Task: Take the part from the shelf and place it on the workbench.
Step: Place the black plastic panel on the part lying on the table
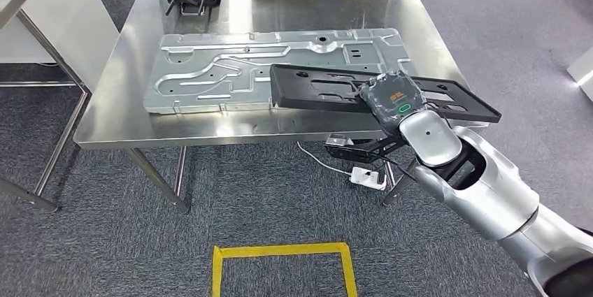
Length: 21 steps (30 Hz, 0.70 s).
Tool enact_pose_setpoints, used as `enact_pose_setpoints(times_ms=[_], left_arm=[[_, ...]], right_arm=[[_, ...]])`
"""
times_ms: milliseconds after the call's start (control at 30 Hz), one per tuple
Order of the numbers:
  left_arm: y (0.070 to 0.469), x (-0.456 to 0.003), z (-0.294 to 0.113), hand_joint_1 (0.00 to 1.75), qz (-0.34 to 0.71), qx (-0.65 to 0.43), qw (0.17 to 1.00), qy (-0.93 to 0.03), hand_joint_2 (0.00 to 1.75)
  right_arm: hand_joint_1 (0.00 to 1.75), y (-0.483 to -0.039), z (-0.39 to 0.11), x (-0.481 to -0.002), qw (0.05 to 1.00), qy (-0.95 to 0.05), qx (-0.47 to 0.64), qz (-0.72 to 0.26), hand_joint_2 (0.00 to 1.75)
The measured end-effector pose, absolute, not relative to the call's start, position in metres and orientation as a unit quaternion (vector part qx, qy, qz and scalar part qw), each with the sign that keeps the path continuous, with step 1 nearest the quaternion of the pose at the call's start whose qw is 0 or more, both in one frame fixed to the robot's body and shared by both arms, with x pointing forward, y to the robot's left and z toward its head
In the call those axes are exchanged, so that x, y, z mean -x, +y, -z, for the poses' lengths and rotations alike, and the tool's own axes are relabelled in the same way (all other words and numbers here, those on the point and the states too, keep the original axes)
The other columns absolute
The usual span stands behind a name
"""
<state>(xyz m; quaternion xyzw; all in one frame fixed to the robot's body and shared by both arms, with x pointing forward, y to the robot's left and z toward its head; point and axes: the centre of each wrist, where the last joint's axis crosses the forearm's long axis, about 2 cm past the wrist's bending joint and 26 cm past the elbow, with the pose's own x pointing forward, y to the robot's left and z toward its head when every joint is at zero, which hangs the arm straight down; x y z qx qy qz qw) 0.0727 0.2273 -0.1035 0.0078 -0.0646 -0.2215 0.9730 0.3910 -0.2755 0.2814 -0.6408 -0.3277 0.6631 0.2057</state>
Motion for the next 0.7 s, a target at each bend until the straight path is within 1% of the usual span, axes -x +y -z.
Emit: enact_pose_setpoints(times_ms=[500,700], left_arm=[[0.226,-0.073,0.103,0.0,0.222,-0.006,0.973,-0.066,1.75],[0.226,-0.07,0.104,0.0,0.224,-0.003,0.972,-0.063,1.75]], right_arm=[[1.75,-0.282,-0.276,-0.39,0.205,-0.327,0.639,-0.665,1.75],[1.75,-0.283,-0.266,-0.39,0.205,-0.327,0.635,-0.669,1.75]])
